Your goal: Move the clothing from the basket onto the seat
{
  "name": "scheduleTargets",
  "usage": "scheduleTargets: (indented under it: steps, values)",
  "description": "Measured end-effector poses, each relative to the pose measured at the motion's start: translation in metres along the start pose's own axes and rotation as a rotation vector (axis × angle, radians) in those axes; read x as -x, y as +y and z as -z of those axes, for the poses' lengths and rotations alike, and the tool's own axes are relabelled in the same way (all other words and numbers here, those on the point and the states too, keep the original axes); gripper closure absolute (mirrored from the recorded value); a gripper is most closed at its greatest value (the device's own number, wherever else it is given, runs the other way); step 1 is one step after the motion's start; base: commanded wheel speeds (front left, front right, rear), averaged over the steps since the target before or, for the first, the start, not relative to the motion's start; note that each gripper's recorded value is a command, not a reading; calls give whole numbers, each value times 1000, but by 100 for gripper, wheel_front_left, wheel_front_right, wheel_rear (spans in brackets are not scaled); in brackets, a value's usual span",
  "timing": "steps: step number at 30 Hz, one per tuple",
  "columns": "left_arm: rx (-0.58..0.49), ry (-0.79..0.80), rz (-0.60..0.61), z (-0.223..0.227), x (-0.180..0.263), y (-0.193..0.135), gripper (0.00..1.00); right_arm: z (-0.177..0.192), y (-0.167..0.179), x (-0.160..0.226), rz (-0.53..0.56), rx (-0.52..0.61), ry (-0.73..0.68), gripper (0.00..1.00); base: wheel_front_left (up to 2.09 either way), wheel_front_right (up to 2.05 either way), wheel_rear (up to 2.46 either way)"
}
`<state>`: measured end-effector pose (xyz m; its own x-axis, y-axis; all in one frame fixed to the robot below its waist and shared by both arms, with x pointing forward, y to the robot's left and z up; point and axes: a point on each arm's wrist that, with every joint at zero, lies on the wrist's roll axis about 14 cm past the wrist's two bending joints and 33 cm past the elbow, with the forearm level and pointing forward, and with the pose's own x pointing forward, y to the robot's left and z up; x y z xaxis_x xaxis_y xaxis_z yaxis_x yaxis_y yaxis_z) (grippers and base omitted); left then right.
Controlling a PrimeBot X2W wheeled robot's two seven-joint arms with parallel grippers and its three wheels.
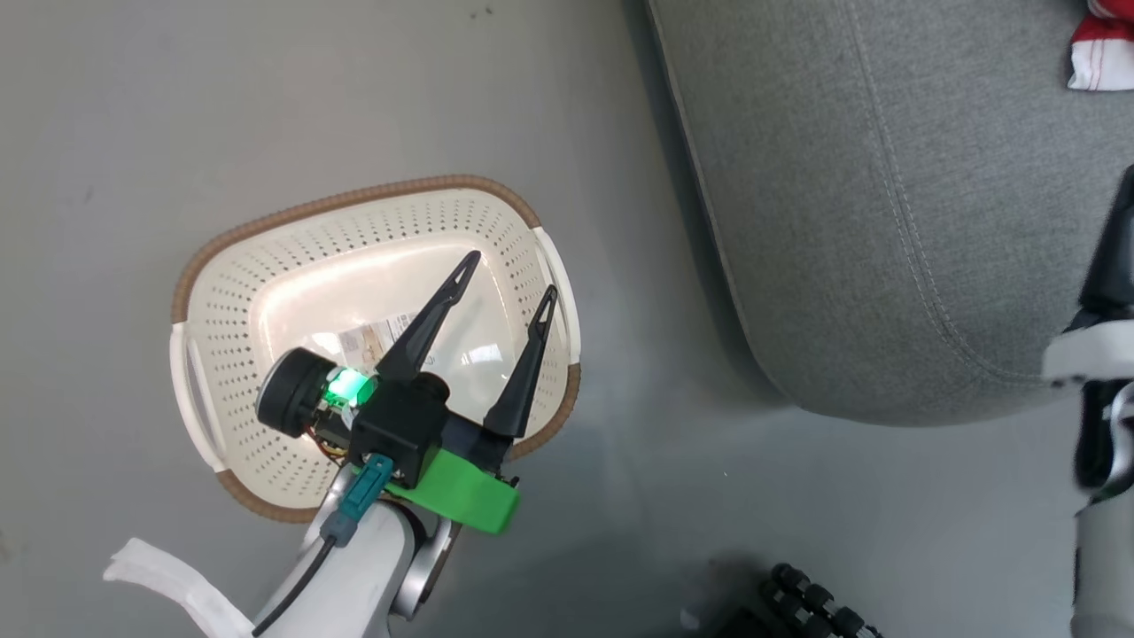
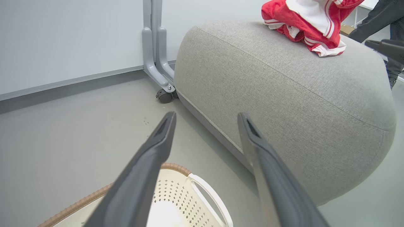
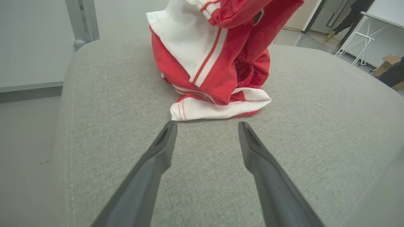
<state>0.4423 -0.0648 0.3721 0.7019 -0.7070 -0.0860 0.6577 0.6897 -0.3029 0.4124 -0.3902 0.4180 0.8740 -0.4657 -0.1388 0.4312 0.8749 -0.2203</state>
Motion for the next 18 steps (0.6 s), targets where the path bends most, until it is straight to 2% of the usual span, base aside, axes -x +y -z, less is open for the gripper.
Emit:
scheduleTargets:
  steps: [3, 5, 9, 14, 18]
  values:
    - [19, -12, -60, -11, 7, -1, 0, 7, 35, 27, -111, -28, 28, 0, 0, 0, 0]
    - [30, -27, -126, -21, 16, 4, 0, 5, 68, 47, -222, -50, 33, 0, 0, 0, 0]
    - [27, -93, -255, -53, 40, 15, 0, -12, 124, 85, -410, -121, -1, 0, 0, 0, 0]
    - [-8, -136, -419, -75, 90, 32, 0, -40, 160, 126, -561, -204, -61, 0, 0, 0, 0]
    - [-49, -171, -531, -90, 133, 40, 0, -65, 162, 149, -607, -224, -138, 0, 0, 0, 0]
